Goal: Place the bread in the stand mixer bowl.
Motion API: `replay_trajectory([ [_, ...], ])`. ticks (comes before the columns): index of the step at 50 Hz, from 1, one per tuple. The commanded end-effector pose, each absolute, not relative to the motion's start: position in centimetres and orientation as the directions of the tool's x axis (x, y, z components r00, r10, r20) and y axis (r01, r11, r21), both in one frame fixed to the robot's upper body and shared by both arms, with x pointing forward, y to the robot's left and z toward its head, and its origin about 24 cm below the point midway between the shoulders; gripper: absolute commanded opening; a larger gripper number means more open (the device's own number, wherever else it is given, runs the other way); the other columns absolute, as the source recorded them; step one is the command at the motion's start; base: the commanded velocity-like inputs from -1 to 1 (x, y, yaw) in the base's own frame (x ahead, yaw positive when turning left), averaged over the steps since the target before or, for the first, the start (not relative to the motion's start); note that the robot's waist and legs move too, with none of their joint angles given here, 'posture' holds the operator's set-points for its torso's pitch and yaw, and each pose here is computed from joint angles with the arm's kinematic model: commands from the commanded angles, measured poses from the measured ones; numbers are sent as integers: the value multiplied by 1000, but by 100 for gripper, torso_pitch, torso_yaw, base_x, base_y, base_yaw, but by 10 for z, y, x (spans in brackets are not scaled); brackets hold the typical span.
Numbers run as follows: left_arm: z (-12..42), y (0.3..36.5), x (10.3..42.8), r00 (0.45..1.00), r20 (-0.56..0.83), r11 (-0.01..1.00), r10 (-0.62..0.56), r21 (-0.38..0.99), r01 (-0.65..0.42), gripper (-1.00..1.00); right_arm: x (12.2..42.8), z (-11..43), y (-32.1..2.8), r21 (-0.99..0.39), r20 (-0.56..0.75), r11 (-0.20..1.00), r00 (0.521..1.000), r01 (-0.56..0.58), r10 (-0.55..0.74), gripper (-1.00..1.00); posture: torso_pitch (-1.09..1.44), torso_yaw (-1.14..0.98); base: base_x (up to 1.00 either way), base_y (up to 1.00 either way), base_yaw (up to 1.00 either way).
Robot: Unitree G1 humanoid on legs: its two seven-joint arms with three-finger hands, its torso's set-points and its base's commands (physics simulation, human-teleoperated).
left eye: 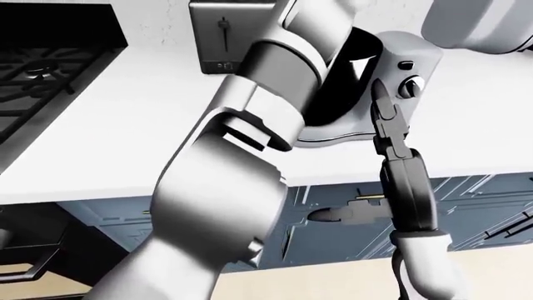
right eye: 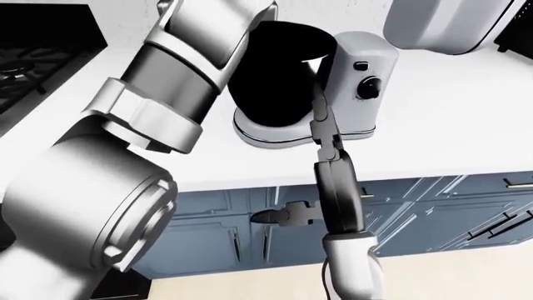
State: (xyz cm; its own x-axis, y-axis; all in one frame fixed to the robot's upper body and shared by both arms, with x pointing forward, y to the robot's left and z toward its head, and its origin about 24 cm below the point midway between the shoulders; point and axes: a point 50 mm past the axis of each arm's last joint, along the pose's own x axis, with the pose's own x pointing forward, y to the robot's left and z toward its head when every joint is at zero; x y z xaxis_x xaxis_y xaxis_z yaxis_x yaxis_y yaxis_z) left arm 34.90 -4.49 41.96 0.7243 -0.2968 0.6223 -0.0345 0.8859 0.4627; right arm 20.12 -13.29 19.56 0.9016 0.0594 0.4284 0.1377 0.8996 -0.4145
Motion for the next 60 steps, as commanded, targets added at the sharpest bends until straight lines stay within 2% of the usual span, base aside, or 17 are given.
replay_trajectory([
  [1, 442, -44, 336, 660, 695, 899, -286, 432, -65, -97, 196, 205, -133, -402, 492, 901, 868, 165, 60, 98, 0, 0, 0, 0, 0],
  [2, 441, -43, 336, 661, 694, 898, -287, 435, -68, -54, 196, 205, -133, -402, 493, 901, 868, 165, 60, 98, 0, 0, 0, 0, 0],
  [3, 442, -44, 336, 660, 695, 898, -286, 435, -68, -48, 196, 205, -133, -402, 492, 901, 868, 164, 61, 98, 0, 0, 0, 0, 0],
  [4, 443, -44, 335, 657, 698, 897, -286, 436, -73, -25, 197, 205, -133, -401, 491, 901, 869, 164, 61, 98, 0, 0, 0, 0, 0],
  [5, 444, -42, 336, 662, 695, 899, -281, 433, -73, 36, 197, 205, -133, -401, 492, 901, 868, 164, 61, 98, 0, 0, 0, 0, 0],
  [6, 444, -42, 336, 664, 693, 900, -281, 430, -68, 33, 196, 205, -133, -401, 492, 901, 868, 164, 61, 98, 0, 0, 0, 0, 0],
  [8, 443, -41, 337, 669, 690, 900, -277, 430, -71, 100, 197, 205, -133, -401, 492, 902, 868, 163, 62, 98, 0, 0, 0, 0, 0],
  [25, 446, -37, 338, 670, 697, 909, -256, 410, -80, 100, 199, 204, -132, -399, 491, 902, 869, 161, 62, 98, 0, 0, 0, 0, 0],
  [39, 462, -21, 337, 667, 719, 938, -195, 334, -87, 100, 197, 206, -133, -402, 495, 900, 867, 167, 60, 98, 0, 0, 0, 0, 0],
  [60, 492, 20, 332, 615, 777, 970, -134, 230, -80, 100, 194, 204, -136, -408, 502, 894, 863, 185, 50, 98, 0, 0, 0, 0, 0],
])
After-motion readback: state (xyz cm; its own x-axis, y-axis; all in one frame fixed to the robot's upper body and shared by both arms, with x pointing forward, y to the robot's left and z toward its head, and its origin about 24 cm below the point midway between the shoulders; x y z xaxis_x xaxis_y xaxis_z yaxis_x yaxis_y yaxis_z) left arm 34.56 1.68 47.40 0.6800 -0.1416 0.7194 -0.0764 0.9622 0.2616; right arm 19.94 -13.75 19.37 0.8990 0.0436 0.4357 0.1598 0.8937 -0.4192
